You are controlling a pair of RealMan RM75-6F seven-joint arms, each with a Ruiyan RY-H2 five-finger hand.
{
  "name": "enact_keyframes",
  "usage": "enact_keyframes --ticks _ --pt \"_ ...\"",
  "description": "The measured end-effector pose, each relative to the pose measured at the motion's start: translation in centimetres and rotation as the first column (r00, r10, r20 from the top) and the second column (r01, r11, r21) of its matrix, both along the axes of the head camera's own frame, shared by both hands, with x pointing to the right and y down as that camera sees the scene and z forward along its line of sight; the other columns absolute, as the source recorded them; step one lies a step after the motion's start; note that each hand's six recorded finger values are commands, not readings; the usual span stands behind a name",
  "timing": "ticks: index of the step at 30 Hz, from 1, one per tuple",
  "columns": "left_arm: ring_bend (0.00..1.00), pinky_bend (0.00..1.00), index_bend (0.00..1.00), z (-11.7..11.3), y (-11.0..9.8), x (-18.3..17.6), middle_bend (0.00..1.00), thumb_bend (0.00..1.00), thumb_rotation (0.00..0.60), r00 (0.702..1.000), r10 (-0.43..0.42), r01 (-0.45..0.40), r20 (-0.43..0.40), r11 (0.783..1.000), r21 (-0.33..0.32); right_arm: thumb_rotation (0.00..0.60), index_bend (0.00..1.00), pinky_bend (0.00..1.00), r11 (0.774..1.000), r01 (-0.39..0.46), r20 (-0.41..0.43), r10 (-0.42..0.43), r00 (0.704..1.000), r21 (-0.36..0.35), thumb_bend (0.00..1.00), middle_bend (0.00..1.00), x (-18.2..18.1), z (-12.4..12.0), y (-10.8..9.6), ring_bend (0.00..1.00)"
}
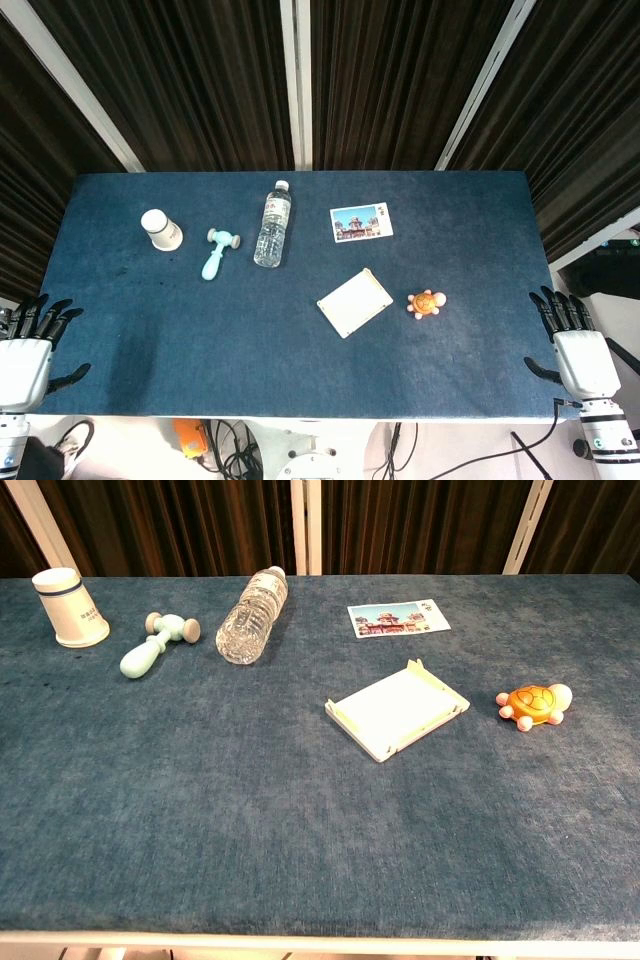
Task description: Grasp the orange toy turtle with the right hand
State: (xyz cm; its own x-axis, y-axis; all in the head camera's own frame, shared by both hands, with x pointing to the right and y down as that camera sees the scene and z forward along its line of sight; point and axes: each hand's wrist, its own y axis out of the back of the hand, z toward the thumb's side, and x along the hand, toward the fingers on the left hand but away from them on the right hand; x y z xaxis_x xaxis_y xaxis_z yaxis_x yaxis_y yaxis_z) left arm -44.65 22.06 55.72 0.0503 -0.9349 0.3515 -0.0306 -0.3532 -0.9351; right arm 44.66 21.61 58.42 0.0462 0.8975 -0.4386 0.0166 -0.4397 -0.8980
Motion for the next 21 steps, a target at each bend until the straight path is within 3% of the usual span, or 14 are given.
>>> enact_keyframes --ticks 12,21 --pt "0.00 0.05 0.22 0.1 0.1 -0.4 0.14 0.10 0.600 1.000 -0.010 0.010 0.003 1.000 0.000 0.600 0.00 0.00 1.000 0.006 0.000 -0.006 1.000 -0.002 0.10 0.00 -0.3 0.3 -0.4 0.00" --pt "0.00 0.05 0.22 0.2 -0.2 -0.5 0.14 0.10 0.600 1.000 -0.009 0.009 -0.001 1.000 -0.005 0.600 0.00 0.00 0.997 0.081 -0.029 -0.081 0.996 -0.017 0.10 0.00 -2.3 1.4 -2.9 0.00"
